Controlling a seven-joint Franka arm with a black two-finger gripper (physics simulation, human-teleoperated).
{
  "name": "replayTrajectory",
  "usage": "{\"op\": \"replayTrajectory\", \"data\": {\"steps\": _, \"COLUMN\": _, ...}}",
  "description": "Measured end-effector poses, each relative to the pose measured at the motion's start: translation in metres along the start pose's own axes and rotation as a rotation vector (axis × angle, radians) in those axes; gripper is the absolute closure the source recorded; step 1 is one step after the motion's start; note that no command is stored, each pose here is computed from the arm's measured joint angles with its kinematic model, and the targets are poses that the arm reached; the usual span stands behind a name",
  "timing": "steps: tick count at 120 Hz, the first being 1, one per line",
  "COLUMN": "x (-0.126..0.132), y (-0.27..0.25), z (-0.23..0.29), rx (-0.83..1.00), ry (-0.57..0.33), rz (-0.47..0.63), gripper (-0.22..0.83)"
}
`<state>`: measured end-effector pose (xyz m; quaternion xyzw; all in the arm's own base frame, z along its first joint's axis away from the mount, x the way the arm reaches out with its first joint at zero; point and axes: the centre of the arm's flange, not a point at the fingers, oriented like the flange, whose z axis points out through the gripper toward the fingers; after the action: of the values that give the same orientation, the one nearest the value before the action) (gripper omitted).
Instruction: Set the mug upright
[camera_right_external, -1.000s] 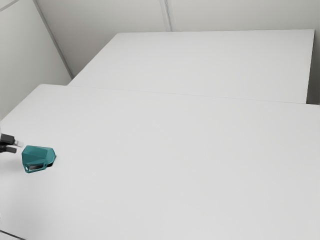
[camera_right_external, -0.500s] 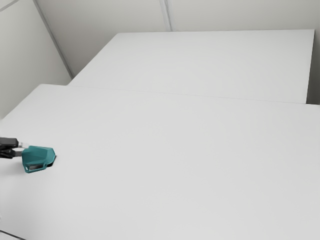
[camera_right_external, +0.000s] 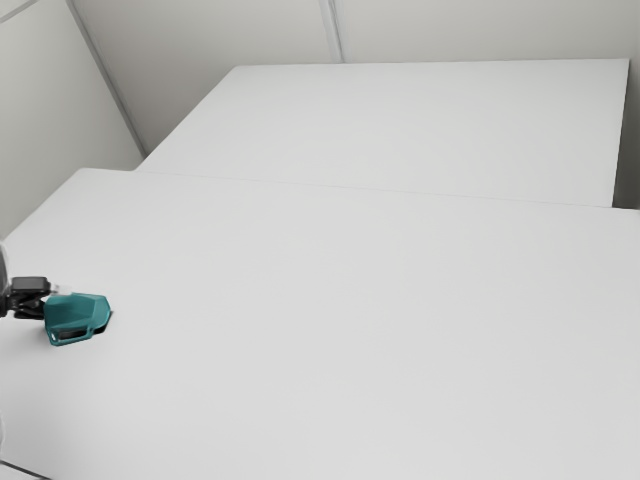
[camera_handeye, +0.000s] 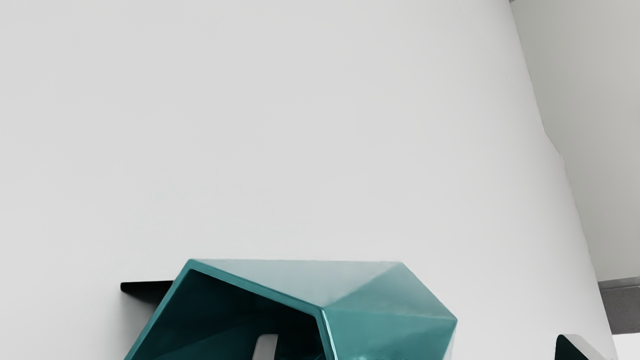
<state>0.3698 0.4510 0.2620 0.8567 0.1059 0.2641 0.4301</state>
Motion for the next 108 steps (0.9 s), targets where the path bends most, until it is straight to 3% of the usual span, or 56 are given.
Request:
{"op": "replayTrajectory", "data": {"steps": 35, "x": 0.004, "y": 0.004, "z": 0.029, "rx": -0.054, "ry": -0.018, "rz": 0.007, "gripper": -0.01}}
{"op": "replayTrajectory", "data": {"steps": 108, "x": -0.019, "y": 0.023, "z": 0.041, "rx": -0.095, "ry": -0.012, "rz": -0.015, "gripper": 0.0}}
